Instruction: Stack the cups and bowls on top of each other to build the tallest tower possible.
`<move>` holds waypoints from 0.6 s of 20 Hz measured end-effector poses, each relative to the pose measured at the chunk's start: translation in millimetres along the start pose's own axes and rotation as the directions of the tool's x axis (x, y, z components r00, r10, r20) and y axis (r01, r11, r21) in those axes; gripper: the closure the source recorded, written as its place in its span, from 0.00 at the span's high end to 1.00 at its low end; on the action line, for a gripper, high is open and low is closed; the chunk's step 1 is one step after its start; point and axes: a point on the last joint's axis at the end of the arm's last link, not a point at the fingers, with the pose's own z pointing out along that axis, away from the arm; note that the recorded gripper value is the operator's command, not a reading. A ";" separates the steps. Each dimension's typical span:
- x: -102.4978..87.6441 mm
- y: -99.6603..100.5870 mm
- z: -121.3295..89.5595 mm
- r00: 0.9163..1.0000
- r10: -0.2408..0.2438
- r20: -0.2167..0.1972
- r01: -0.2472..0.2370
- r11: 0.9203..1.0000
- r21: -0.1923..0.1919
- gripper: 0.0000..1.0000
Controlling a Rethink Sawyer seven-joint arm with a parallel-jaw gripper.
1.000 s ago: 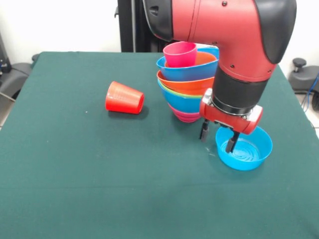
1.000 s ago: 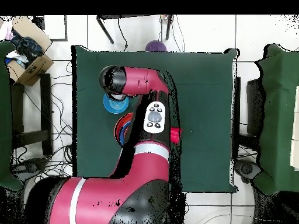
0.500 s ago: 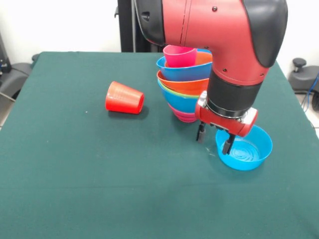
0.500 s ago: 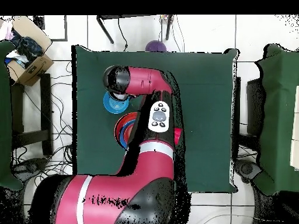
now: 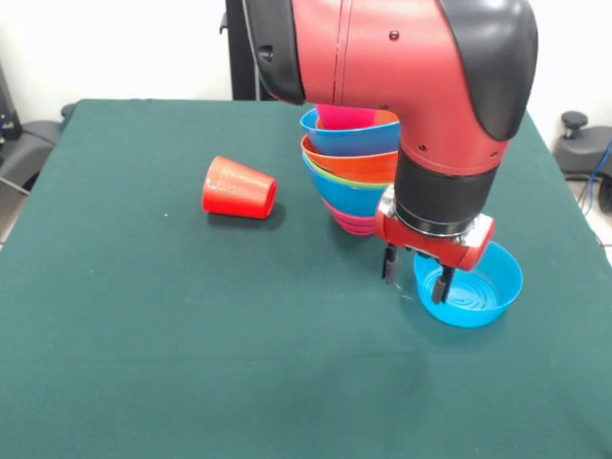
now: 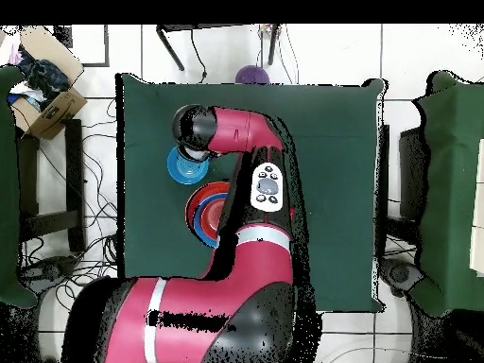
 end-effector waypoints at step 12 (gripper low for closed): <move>6.0 1.4 2.2 0.990 0.020 -0.140 -0.025 0.999 -0.040 1.00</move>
